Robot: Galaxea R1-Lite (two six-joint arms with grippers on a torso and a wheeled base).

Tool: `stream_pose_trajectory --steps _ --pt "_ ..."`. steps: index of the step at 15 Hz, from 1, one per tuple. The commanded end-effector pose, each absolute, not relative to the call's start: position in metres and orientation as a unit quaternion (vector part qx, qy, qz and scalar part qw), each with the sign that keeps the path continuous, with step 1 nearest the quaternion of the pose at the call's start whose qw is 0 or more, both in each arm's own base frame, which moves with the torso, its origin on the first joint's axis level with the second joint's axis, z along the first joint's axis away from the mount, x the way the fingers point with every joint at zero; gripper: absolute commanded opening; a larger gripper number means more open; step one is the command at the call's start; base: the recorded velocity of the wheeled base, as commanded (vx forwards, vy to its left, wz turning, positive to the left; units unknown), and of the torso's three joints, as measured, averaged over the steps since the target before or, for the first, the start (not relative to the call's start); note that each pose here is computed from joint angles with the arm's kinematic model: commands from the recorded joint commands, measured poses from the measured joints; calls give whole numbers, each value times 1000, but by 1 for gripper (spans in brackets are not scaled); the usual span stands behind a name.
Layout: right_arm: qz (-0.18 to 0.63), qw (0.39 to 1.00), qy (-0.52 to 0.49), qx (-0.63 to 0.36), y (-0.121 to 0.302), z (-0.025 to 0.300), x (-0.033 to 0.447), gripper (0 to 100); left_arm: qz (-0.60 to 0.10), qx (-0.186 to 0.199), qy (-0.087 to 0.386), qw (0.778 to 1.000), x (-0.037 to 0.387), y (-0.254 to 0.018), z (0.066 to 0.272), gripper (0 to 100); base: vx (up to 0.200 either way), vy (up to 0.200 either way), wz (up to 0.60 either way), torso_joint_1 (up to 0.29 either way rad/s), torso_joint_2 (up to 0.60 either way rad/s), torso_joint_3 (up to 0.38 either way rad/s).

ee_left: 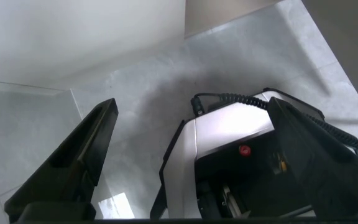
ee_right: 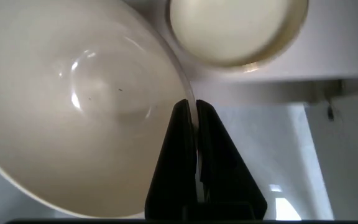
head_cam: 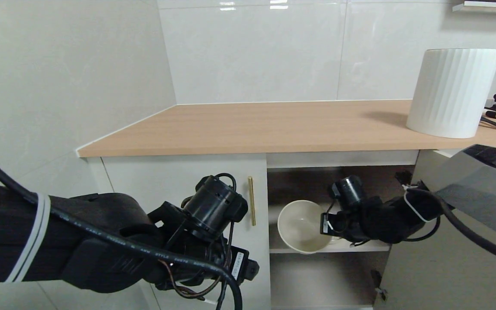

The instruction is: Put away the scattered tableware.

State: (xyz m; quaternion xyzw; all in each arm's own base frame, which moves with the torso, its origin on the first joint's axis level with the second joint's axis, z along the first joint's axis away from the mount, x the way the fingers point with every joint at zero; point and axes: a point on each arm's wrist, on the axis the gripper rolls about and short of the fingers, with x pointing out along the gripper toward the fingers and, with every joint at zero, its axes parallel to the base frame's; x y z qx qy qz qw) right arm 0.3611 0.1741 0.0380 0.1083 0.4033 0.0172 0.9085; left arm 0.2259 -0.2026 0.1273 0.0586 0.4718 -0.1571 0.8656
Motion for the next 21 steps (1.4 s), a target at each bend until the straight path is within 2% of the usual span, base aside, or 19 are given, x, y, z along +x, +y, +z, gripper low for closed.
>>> stream_pose_trajectory --steps 1,11,21 --pt "-10 908 404 112 161 23 373 0 -157 58 472 866 226 -202 127 100 0 0 0 0 0 0" --pt "-84 913 374 141 113 8 422 0 -155 58 471 866 226 -202 127 100 0 0 0 0 0 0" --pt "-96 912 374 140 108 -5 434 0 -155 58 470 867 226 -203 128 100 0 0 0 0 0 0"
